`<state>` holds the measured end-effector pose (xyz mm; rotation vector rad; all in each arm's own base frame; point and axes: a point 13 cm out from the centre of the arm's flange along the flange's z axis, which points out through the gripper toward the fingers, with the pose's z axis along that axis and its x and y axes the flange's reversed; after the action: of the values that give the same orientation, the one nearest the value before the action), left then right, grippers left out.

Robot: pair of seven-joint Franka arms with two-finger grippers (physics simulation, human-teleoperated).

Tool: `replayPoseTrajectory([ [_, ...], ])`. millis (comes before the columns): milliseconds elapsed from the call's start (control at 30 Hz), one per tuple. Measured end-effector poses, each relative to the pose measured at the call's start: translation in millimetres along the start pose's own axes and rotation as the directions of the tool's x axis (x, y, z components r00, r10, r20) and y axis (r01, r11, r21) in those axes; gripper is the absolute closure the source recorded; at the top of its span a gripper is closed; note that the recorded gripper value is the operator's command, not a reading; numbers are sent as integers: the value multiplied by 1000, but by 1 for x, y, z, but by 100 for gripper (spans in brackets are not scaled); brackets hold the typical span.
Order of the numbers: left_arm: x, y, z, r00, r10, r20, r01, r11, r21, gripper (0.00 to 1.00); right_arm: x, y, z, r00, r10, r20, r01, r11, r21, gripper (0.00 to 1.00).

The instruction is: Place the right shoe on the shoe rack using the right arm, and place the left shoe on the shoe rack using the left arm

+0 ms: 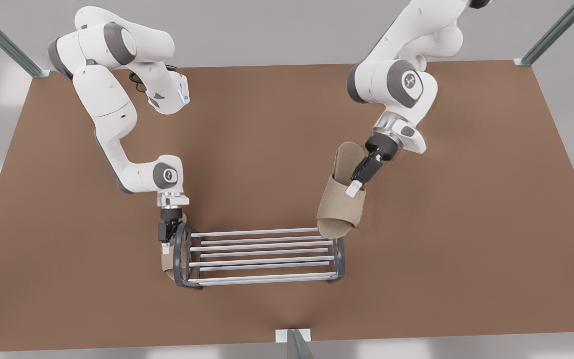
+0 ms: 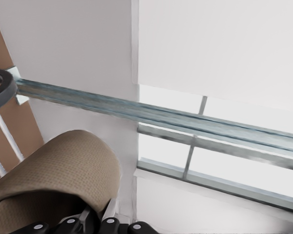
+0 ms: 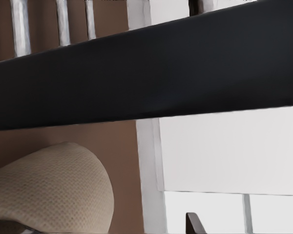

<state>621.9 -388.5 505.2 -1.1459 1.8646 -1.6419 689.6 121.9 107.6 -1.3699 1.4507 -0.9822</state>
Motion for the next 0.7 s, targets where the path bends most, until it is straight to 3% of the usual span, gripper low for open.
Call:
replayPoseTrajectory([
  [67,28,15,34,1000,-8,-2,8,999,-46,79,-1,-10,7,1000,-3,-1,3,1000,18,0],
  [100,37,35,49,1000,-5,7,5,996,-86,79,1,-10,10,1000,-4,-3,5,1000,21,7],
  [133,43,52,63,1000,0,16,1,993,-117,79,2,-10,12,1000,-6,-5,6,1000,22,50],
  [167,43,63,75,1000,4,31,0,991,-136,79,3,-9,13,1000,-8,-7,8,1000,22,68],
  [433,-10,145,129,985,102,140,-65,967,-248,79,8,-26,15,1000,-24,-12,24,999,29,75],
  [467,-13,150,134,984,108,143,-70,966,-250,59,8,-34,15,1000,-26,-11,26,999,30,75],
  [500,-15,151,138,983,113,145,-75,966,-248,10,9,-41,15,1000,-29,-10,30,999,29,75],
  [533,-17,149,139,982,117,148,-78,967,-244,0,10,-49,13,999,-32,-9,32,999,28,75],
  [700,-21,154,137,980,119,158,-76,965,-253,0,5,-131,-13,999,-38,8,38,999,36,75],
])
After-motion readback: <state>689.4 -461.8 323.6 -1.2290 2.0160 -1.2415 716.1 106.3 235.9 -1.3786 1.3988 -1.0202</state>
